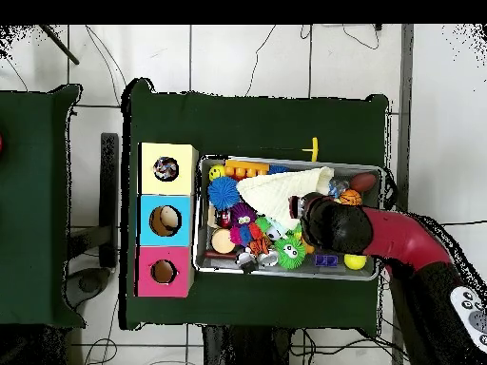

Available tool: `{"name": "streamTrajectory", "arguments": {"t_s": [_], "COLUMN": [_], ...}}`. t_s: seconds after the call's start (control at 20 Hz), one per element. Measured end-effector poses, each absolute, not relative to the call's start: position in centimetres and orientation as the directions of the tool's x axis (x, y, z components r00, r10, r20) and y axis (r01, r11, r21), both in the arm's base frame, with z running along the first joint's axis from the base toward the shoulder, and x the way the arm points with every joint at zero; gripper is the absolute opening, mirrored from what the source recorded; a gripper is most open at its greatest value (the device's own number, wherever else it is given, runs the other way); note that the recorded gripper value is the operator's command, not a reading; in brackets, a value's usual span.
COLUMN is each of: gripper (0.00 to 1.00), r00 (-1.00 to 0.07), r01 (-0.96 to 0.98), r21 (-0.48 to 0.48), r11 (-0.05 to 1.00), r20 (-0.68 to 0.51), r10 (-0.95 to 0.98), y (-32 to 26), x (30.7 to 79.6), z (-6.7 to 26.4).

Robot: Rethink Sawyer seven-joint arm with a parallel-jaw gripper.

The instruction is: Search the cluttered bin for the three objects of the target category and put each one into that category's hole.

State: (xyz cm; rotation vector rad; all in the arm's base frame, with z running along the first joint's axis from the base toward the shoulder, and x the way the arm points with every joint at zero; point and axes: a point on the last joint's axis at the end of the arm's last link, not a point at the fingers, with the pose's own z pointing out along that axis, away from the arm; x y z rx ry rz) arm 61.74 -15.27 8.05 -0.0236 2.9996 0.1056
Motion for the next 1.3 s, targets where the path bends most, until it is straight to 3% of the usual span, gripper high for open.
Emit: {"name": "streamTrajectory", "arguments": {"t_s": [0.55, 1.3], "gripper": [1.00, 1.00], "r00": [-0.992, -0.996], "r01": [0.031, -0.009], "r21": [0.093, 0.132], "r11": [0.995, 0.991], "r20": [-0.115, -0.090], "r10": [0.042, 0.003], "y": [-19.2, -16.0], "x": [61.2, 61.2], "z": [6.5, 4.3]}}
